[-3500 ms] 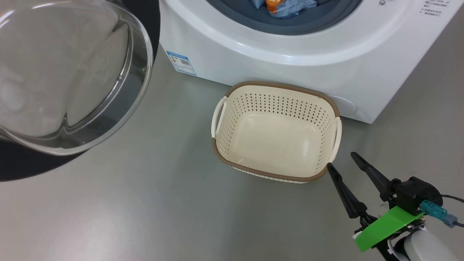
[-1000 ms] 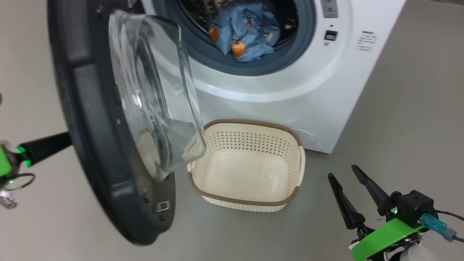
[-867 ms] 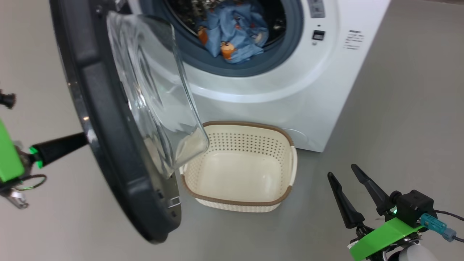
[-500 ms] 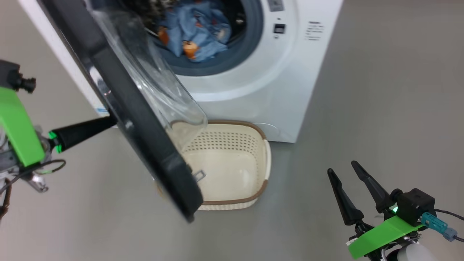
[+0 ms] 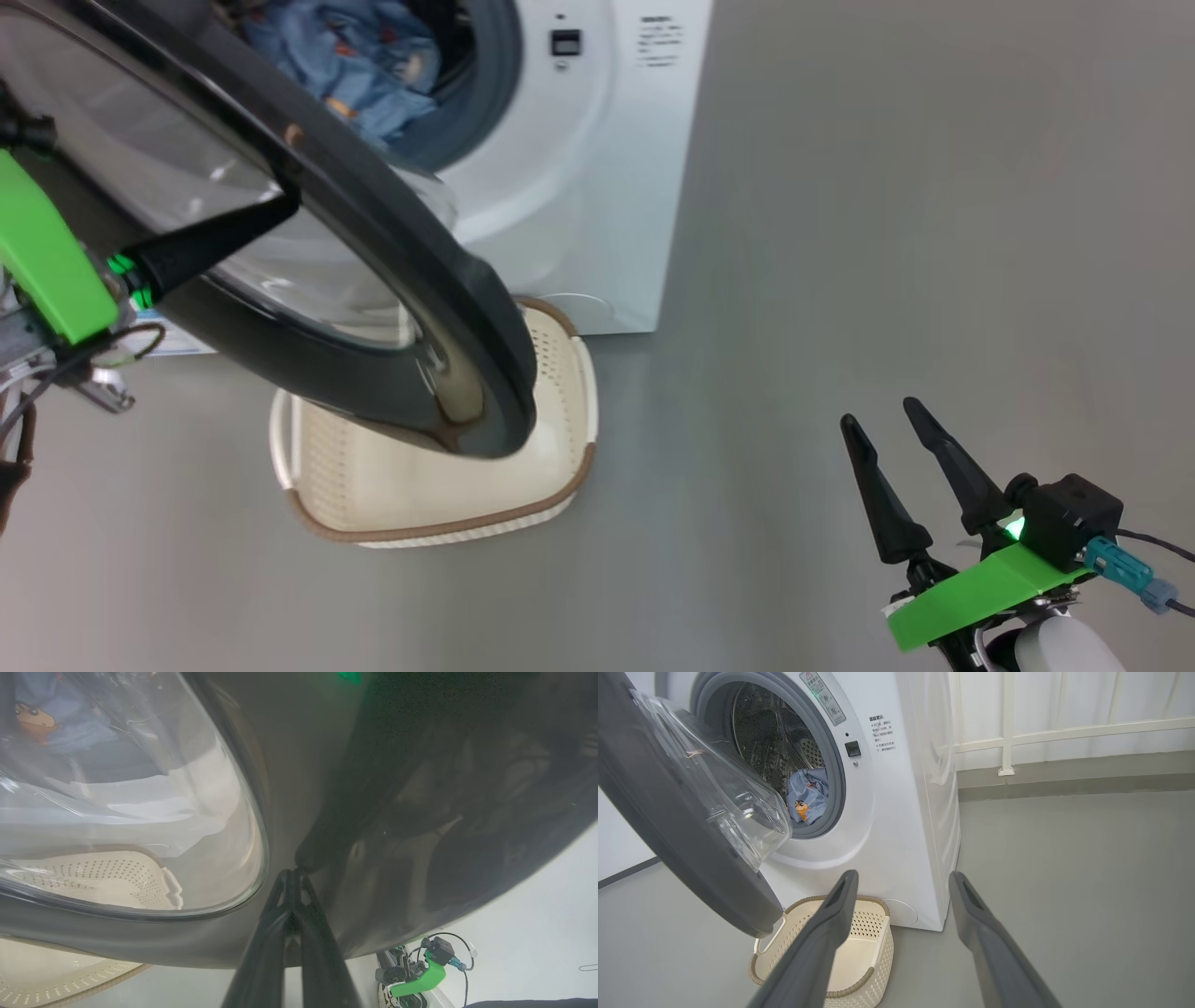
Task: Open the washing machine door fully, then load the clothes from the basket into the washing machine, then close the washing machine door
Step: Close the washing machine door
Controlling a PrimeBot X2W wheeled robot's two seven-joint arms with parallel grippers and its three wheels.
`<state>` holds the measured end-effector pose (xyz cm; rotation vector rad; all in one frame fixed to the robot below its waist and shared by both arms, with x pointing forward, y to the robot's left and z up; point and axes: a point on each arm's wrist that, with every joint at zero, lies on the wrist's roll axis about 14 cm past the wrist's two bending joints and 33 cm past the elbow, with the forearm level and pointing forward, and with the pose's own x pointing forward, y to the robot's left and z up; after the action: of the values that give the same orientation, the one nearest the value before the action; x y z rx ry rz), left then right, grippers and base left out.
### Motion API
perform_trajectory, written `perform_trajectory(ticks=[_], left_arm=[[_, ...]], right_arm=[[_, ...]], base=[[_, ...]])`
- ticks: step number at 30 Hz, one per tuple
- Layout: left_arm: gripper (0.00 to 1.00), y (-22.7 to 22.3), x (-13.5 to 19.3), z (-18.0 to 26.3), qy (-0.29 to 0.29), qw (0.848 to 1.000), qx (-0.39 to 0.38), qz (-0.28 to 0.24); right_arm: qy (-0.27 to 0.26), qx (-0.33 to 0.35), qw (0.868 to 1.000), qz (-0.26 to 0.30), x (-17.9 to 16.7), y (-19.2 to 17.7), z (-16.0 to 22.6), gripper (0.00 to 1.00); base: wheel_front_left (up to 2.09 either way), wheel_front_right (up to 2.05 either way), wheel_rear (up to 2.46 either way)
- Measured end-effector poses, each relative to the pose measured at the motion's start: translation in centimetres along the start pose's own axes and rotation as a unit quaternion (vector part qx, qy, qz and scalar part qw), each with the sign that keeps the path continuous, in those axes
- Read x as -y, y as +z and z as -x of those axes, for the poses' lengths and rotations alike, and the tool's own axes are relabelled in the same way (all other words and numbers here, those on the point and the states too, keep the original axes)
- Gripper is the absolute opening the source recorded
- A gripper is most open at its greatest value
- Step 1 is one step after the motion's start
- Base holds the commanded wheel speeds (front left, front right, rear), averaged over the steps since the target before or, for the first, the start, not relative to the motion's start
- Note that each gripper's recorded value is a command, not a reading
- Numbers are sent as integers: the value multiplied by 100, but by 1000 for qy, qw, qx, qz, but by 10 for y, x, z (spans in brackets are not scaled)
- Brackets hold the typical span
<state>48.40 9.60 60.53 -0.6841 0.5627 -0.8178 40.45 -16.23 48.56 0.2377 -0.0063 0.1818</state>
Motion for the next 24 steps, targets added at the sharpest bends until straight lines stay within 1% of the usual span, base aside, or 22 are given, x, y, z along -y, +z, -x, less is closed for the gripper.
perform_trajectory(ticks=[6,10,15,20,24], left_arm=[[0,0,-3,-26,-9,1000,-4,4],[0,0,-5,-28,-9,1000,1,6],[0,-2,-12,-10,8,1000,26,15],[0,-23,-27,12,37,998,38,34],[0,-38,-35,31,50,995,60,60]], right_arm=[[-25,4,1000,6,16,4,6,100],[-33,5,999,7,21,5,7,100],[-21,11,1000,6,13,9,4,100],[-7,17,1000,7,5,13,2,100],[4,19,1000,10,-2,15,4,100]], base=[[0,0,0],[0,0,0],[0,0,0],[0,0,0],[0,0,0]])
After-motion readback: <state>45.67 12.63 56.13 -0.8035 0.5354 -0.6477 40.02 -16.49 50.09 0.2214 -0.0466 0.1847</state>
